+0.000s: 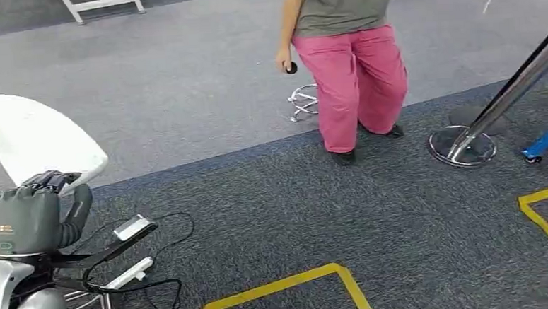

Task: Take the parts from the cabinet and place them on the table.

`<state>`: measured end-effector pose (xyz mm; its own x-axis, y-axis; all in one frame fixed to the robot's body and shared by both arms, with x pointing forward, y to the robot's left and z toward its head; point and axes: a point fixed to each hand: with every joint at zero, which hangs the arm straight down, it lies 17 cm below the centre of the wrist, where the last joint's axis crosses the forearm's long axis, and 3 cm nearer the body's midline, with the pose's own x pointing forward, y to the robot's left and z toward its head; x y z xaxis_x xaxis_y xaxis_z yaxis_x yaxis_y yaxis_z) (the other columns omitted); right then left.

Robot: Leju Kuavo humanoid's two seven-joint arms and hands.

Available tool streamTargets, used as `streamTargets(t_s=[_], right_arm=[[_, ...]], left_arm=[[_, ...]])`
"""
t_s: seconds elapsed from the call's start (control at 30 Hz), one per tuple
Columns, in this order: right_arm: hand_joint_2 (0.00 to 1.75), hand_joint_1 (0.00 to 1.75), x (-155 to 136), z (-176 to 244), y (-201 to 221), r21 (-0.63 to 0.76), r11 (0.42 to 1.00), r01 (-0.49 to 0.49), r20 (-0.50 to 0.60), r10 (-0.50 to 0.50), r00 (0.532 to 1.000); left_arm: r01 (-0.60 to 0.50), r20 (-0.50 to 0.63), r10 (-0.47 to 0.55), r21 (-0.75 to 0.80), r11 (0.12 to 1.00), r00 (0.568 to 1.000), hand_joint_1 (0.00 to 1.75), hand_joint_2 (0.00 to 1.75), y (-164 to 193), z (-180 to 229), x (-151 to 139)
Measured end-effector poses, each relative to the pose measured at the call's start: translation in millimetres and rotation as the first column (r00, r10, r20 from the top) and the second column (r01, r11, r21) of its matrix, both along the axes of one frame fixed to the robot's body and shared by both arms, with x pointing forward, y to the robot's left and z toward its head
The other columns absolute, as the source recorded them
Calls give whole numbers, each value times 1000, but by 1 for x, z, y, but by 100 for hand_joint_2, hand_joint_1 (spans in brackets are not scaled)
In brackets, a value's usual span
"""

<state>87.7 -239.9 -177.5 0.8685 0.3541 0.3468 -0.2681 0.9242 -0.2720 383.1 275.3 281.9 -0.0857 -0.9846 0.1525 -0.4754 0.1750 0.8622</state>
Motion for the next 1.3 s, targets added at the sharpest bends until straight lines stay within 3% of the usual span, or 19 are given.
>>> streamTargets(t_s=[1.3], right_arm=[[0, 0, -11, 4, 20, 17, 999, -32, -22, 32, 999]], left_arm=[[-6, -19, 7, 18, 1000, 1000, 175, 175, 16, -17, -4]])
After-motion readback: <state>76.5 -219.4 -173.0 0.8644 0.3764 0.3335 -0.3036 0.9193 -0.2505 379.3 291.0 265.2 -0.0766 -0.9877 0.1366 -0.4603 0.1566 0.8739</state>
